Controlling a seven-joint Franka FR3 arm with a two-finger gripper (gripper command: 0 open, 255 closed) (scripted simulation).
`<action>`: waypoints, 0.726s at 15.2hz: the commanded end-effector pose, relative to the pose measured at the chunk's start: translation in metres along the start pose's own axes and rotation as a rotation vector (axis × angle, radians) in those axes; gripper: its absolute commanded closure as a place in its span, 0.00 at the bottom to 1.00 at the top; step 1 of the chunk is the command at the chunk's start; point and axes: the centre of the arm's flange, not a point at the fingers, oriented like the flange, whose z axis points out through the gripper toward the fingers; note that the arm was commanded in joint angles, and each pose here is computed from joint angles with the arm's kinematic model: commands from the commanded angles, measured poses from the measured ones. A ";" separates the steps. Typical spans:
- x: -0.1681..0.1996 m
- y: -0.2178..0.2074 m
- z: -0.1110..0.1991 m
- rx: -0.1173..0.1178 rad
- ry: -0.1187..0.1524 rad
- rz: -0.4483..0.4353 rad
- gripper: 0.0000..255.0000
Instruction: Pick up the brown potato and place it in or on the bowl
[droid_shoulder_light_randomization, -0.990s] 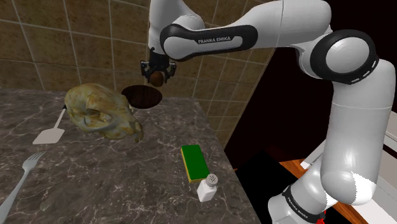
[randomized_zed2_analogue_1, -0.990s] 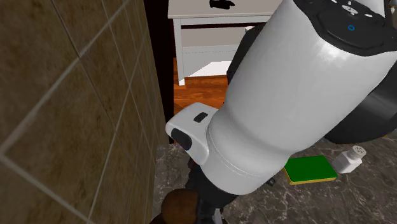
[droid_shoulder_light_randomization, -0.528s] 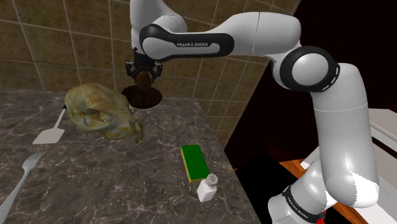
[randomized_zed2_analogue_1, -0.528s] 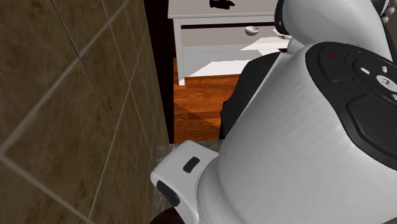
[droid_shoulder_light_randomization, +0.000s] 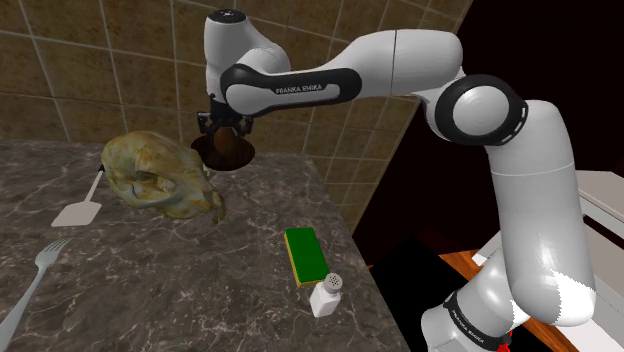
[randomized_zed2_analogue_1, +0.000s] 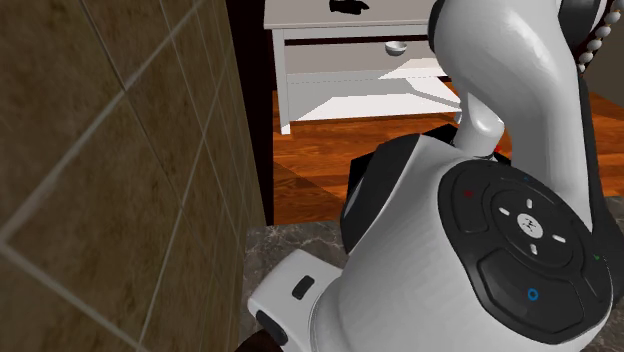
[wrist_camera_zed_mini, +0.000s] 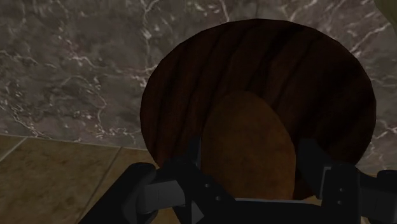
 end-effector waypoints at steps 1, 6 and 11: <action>-0.002 -0.001 0.010 0.000 0.000 0.000 1.00; -0.002 -0.001 0.010 0.000 0.000 0.000 1.00; -0.002 -0.001 0.010 0.000 0.000 0.000 0.00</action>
